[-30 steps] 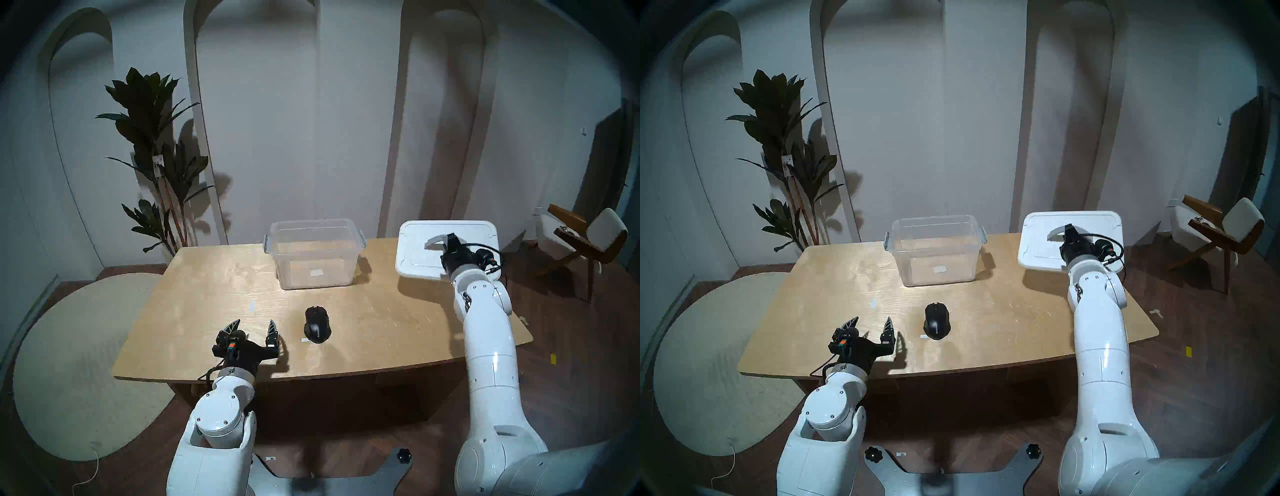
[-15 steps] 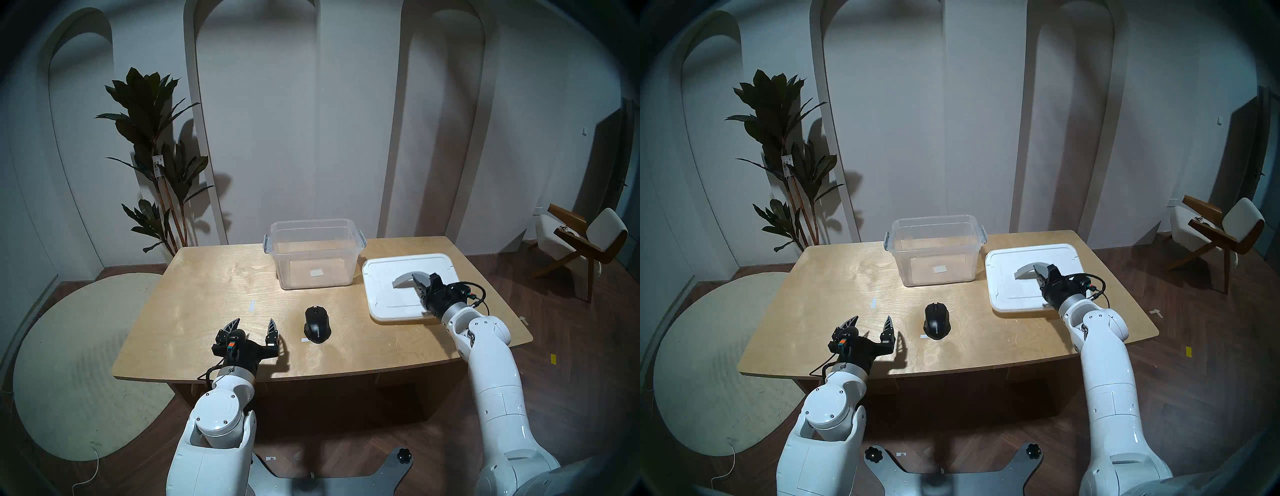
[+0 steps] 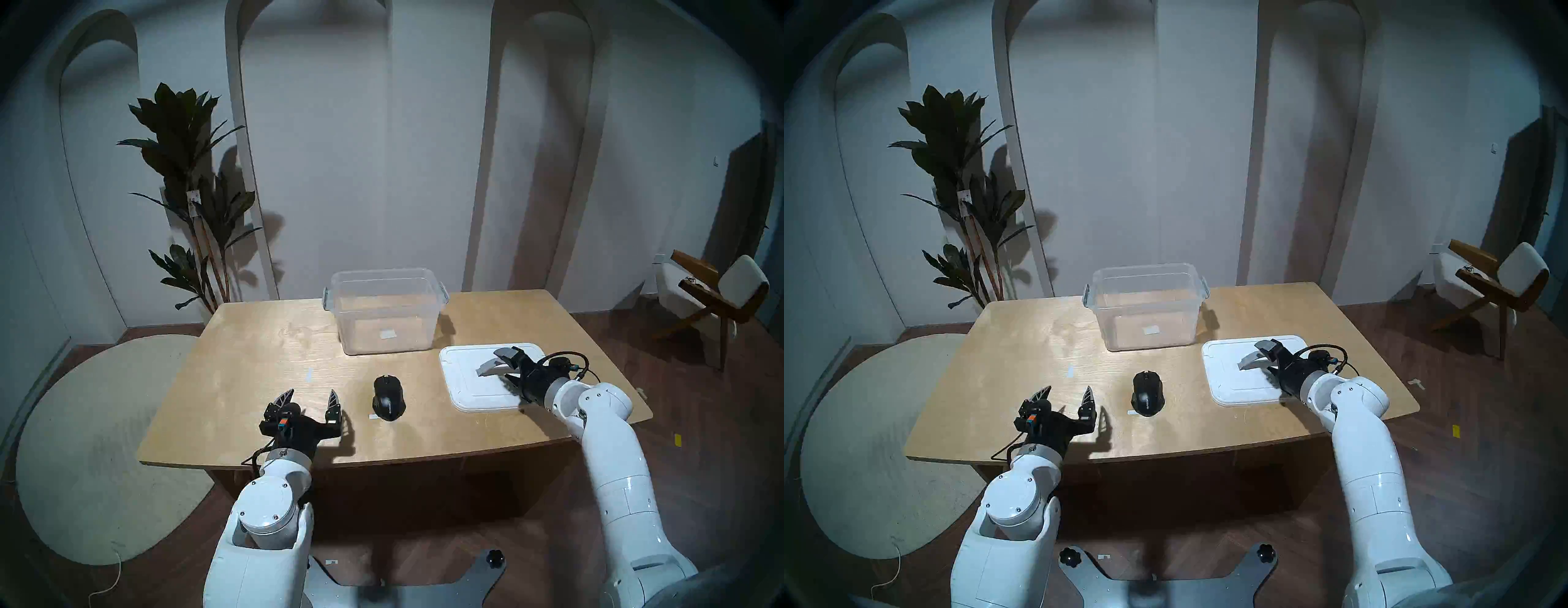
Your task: Open a storage container and put mouse inside
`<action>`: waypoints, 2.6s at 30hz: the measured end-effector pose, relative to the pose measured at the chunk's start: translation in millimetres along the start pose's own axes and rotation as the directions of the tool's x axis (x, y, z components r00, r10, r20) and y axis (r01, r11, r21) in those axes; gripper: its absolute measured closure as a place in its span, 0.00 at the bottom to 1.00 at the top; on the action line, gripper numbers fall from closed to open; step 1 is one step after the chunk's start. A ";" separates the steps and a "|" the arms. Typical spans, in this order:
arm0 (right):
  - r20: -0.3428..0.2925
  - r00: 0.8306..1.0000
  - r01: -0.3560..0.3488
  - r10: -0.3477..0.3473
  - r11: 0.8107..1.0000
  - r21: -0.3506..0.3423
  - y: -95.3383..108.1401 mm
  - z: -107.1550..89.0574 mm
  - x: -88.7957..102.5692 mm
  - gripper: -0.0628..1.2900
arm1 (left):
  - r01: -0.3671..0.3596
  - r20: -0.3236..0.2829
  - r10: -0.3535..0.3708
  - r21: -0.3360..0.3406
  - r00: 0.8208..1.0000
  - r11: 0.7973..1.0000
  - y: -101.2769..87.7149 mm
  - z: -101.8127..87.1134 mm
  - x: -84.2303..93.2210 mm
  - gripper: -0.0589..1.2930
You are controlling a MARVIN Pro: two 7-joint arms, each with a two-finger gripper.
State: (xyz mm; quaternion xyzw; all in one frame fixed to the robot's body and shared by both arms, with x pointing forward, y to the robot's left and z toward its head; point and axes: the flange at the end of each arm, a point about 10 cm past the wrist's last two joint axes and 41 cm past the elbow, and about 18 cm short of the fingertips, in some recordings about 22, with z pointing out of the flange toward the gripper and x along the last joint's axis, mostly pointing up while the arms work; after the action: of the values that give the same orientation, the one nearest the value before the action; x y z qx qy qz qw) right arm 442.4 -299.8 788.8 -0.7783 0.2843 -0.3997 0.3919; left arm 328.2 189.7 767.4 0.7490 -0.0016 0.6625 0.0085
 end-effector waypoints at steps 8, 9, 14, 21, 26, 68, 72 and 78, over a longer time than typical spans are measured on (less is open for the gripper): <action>0.074 0.997 -0.004 0.007 0.999 -0.040 -7.5 -18.5 -5.3 0.07 | 0.000 0.000 0.000 0.000 1.000 1.000 0.0 0.0 0.0 0.04; 0.068 0.998 -0.002 0.006 0.999 -0.052 -8.6 -21.0 -4.0 0.07 | 0.000 0.000 0.000 0.000 1.000 1.000 0.0 0.0 0.0 0.04; 0.019 1.000 0.005 -0.002 0.992 -0.127 -10.2 -29.0 3.2 0.07 | 0.000 0.000 0.000 0.000 1.000 1.000 0.1 -0.1 0.2 0.04; -0.009 1.000 -0.007 0.005 0.973 -0.229 -9.2 -30.4 10.3 0.07 | 0.000 -0.001 0.000 -0.001 1.000 1.000 0.1 -0.2 0.5 0.04; 0.024 0.999 0.052 -0.048 0.976 -0.212 -28.9 -31.3 3.6 0.07 | 0.000 -0.001 0.000 -0.001 1.000 1.000 0.1 -0.2 0.5 0.04; -0.093 0.485 0.651 -0.870 0.430 -0.626 -81.8 -83.6 44.3 0.06 | 0.000 0.013 0.000 -0.001 1.000 1.000 0.2 0.0 -5.5 0.04; -0.136 0.423 0.674 -0.896 0.411 -0.614 -91.7 -85.3 44.3 0.06 | 0.000 0.013 0.000 -0.001 1.000 1.000 0.2 0.1 -5.4 0.04; -0.178 0.424 0.739 -0.888 0.453 -0.500 -91.0 -81.1 34.3 0.06 | 0.000 0.012 0.000 -0.001 1.000 1.000 0.2 0.1 -5.0 0.04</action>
State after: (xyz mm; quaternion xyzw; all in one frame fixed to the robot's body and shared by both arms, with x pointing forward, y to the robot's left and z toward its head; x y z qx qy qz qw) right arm 403.4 -308.5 909.0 -0.7661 0.0047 -0.6388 -0.0708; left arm 327.7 189.5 762.4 0.7529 -0.0017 0.6581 0.0087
